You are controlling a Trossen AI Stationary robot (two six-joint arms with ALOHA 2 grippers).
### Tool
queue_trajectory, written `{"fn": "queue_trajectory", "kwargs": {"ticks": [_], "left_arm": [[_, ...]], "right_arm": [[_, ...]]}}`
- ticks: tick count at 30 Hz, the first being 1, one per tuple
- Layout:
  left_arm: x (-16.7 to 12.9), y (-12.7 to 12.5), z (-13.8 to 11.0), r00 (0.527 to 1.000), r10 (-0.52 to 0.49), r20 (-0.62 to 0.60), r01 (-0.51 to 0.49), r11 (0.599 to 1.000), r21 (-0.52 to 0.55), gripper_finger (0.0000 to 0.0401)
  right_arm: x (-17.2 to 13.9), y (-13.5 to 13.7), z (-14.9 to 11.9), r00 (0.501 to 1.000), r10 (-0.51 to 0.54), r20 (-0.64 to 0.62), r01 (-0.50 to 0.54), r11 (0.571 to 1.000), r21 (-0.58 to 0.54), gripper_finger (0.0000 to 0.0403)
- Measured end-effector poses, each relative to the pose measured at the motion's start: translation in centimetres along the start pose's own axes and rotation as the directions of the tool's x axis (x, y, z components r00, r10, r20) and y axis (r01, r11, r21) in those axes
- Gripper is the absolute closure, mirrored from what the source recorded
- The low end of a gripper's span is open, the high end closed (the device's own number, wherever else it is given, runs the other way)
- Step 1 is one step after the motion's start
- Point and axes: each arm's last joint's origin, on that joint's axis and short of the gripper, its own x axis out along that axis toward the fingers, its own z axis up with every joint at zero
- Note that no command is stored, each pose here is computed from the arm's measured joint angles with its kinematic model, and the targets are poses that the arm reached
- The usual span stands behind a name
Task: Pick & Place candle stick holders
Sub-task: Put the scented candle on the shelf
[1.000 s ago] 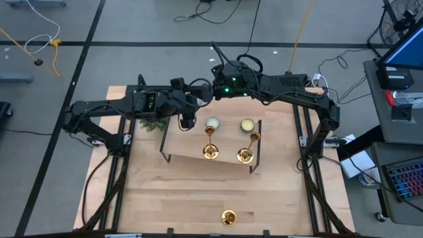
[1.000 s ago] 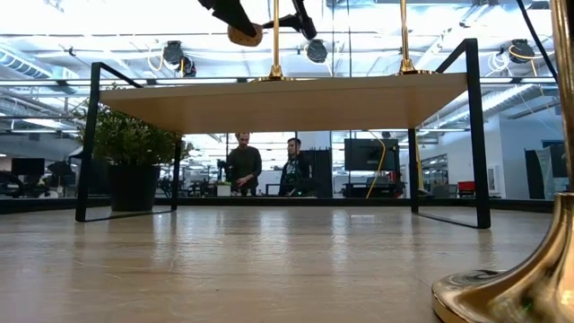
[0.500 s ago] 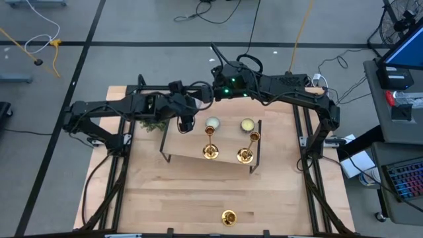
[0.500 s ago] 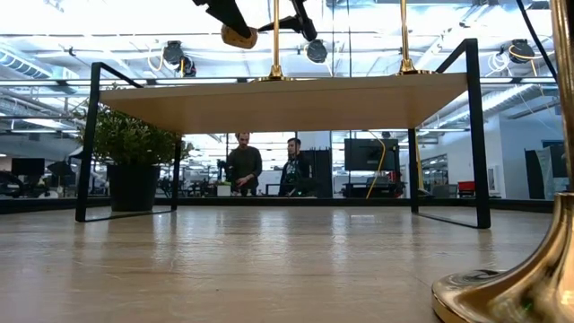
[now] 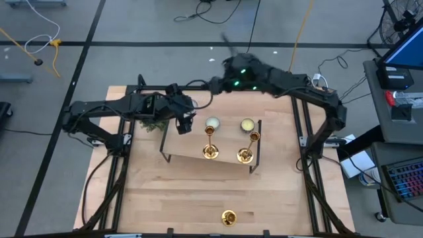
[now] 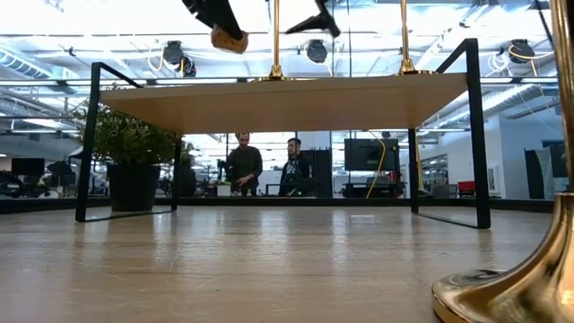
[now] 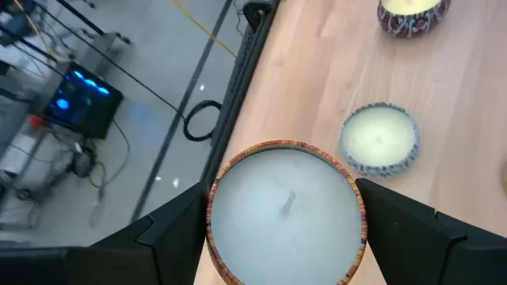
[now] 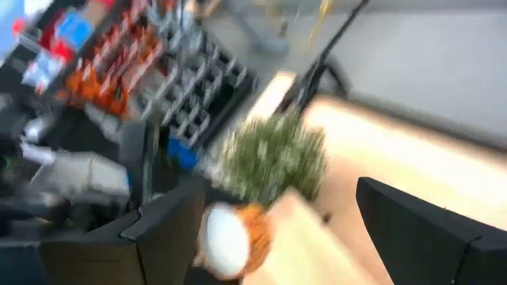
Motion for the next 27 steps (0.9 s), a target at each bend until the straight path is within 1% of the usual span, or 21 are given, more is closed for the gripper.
{"fn": "queue_trajectory", "kwargs": {"ticks": [3,5,7,10,13,15,18,23,27], "left_arm": [[-0.3,0.4,-0.1,1.0,-0.008,0.004,0.008,0.999,-0.052,0.0111],[-0.5,0.7,-0.3,1.0,-0.007,-0.006,0.007,0.997,-0.072,0.0111],[-0.7,1.0,-0.2,1.0,0.0,0.011,0.001,0.994,-0.105,0.0111],[-1.2,1.6,-0.5,1.0,0.002,0.006,-0.001,0.989,-0.145,0.0111],[-1.0,2.0,-0.5,1.0,-0.017,0.005,0.018,0.976,-0.215,0.0111],[-0.8,2.1,-0.7,0.999,-0.046,-0.009,0.042,0.965,-0.257,0.0111],[-0.7,2.3,-0.7,0.998,-0.063,0.001,0.06,0.945,-0.323,0.0111],[-0.7,2.5,-0.7,0.998,-0.056,0.0,0.051,0.913,-0.405,0.0111],[-0.1,2.9,-1.1,0.999,-0.036,-0.024,0.019,0.874,-0.485,0.0111]], "right_arm": [[-2.9,-0.4,0.9,0.995,-0.08,0.058,0.083,0.996,-0.041,0.0078],[-4.3,-0.2,1.4,0.986,-0.112,0.124,0.121,0.99,-0.066,0.0078],[-6.3,-0.2,1.6,0.975,-0.155,0.161,0.17,0.982,-0.084,0.0078],[-8.8,0.1,2.0,0.962,-0.165,0.219,0.188,0.978,-0.09,0.0078],[-10.7,0.1,1.8,0.951,-0.199,0.238,0.225,0.97,-0.088,0.0078],[-11.7,0.1,1.5,0.946,-0.226,0.234,0.253,0.963,-0.092,0.0078],[-12.9,0.3,0.8,0.938,-0.261,0.227,0.29,0.952,-0.102,0.0078],[-14.0,0.2,-0.3,0.928,-0.32,0.191,0.347,0.928,-0.133,0.0078],[-14.6,0.4,-1.0,0.934,-0.321,0.158,0.345,0.925,-0.157,0.0078]]}}
